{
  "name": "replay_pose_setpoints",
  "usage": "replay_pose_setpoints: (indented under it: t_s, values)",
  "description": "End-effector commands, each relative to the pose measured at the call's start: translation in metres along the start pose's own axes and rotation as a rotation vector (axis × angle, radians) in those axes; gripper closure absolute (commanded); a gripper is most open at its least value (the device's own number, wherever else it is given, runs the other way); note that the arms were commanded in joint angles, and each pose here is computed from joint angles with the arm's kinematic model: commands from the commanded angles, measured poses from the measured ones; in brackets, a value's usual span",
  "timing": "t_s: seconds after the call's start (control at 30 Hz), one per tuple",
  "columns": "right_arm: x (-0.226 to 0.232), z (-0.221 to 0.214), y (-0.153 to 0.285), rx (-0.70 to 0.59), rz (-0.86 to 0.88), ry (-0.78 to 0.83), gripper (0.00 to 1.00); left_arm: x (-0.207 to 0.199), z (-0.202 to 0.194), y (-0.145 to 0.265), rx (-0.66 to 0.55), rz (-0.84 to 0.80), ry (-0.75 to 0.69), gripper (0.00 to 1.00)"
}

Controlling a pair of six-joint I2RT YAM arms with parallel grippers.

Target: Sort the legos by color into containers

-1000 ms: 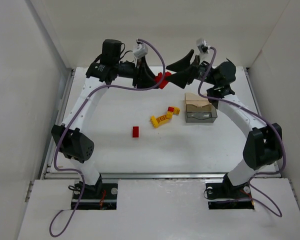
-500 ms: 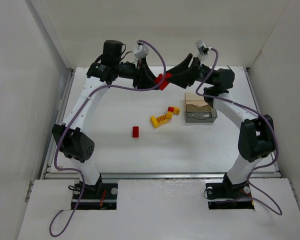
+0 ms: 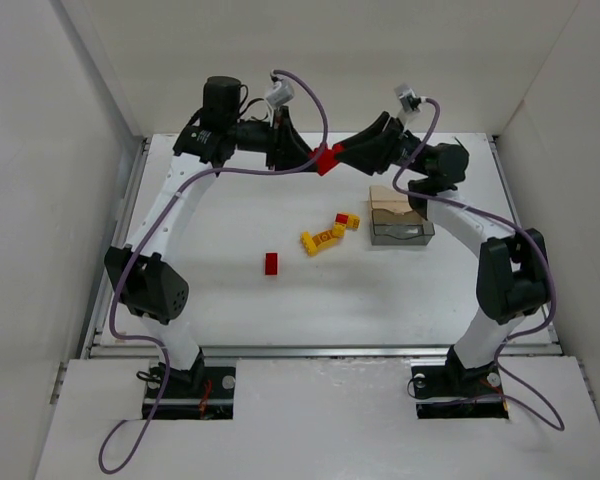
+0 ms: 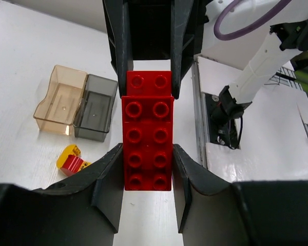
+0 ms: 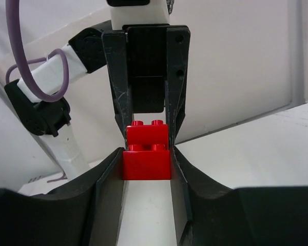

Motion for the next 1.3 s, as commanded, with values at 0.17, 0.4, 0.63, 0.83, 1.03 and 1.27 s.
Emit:
replay_pose_setpoints:
  t_s: [0.17, 0.4, 0.63, 0.83, 1.03, 1.27]
  values:
    - [-0.026, -0.037, 0.032, 0.183, -0.195, -0.032, 1.00, 0.004, 0.029, 0.029, -0.100, 0.098, -0.095, 1.00]
    - [-0.037, -0.028, 0.050, 0.177, -0.297, -0.002, 1.00, 0.019, 0.021, 0.030, -0.093, 0.165, -0.080, 1.00]
    - [-0.128, -0.055, 0.142, 0.467, -1.159, -0.008, 1.00, 0.085, 0.012, 0.055, -0.130, 0.597, -0.032, 1.00]
    - [-0.149, -0.074, 0.202, 0.612, -1.508, -0.010, 1.00, 0.104, -0.003, 0.066, -0.108, 0.727, -0.004, 1.00]
    - [-0.154, -0.125, 0.226, 0.789, -1.554, -0.133, 1.00, 0.103, -0.014, 0.058, -0.065, 0.720, 0.003, 1.00]
    - [-0.147, -0.138, 0.232, 0.774, -1.569, -0.165, 1.00, 0.107, -0.022, 0.054, -0.039, 0.723, 0.009, 1.00]
Point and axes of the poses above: each gripper's point midway between its finger pads, its own y axis back along the fingers, its own x axis along the line the jaws close on, z = x × y, the point moved 3 cm from there along y, back along the fingers, and after that the axes turned 15 degrees about y, right-handed, at the moved point
